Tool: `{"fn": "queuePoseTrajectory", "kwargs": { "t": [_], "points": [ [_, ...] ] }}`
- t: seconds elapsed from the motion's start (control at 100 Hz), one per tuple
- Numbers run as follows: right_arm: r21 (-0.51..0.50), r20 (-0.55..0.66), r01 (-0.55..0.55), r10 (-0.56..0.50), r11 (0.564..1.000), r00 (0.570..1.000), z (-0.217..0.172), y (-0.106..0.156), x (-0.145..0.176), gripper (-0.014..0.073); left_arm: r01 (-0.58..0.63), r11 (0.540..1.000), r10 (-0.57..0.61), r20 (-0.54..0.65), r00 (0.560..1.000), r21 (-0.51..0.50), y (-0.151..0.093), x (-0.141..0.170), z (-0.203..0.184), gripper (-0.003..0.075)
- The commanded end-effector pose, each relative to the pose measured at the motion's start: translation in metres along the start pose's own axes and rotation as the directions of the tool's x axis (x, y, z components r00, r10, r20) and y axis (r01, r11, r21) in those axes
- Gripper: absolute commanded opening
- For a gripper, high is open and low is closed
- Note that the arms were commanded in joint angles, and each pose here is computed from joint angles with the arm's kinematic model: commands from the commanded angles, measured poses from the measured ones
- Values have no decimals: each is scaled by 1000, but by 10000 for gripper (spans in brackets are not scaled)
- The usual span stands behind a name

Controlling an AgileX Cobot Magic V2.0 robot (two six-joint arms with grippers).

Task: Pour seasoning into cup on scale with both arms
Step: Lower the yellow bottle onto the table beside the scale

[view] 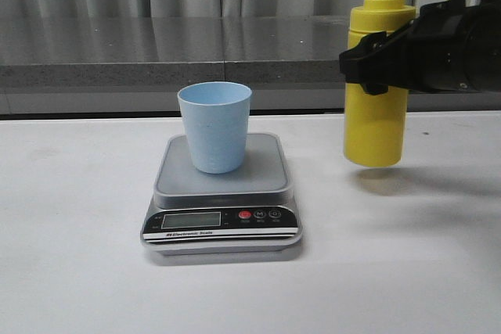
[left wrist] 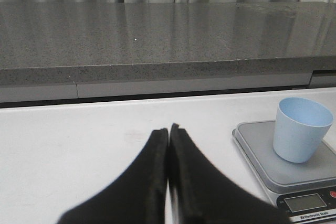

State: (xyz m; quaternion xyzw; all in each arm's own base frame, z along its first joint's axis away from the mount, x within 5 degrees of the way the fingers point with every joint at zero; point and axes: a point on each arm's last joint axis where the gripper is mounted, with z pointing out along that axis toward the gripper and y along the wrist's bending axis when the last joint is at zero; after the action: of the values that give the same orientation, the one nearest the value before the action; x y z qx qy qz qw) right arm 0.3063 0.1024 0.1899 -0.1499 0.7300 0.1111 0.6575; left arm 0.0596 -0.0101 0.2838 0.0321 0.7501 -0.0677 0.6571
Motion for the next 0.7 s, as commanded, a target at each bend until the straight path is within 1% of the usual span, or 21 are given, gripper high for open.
{"fn": "queuePoseTrajectory", "kwargs": {
  "t": [0.0,0.24,0.54,0.61,0.69],
  "points": [
    [1,157,18,-18,1000,987,1,-1,-20,237,14,1000,-14,93,996,-3,0,-15,-2,-20],
    [-3,115,14,-13,1000,993,9,-1,-1,237,14,1000,-14,93,996,-3,0,-15,-2,-20],
    [-13,100,15,-14,1000,995,12,0,10,243,14,1000,-14,93,996,-3,0,-15,-2,-20],
    [-25,100,24,-21,999,995,12,1,10,272,14,1000,-14,93,996,-3,0,-15,-2,-20],
    [-33,103,23,-20,999,995,12,2,10,353,14,1000,-14,93,996,-3,0,-15,-2,-20]
  ]
}}
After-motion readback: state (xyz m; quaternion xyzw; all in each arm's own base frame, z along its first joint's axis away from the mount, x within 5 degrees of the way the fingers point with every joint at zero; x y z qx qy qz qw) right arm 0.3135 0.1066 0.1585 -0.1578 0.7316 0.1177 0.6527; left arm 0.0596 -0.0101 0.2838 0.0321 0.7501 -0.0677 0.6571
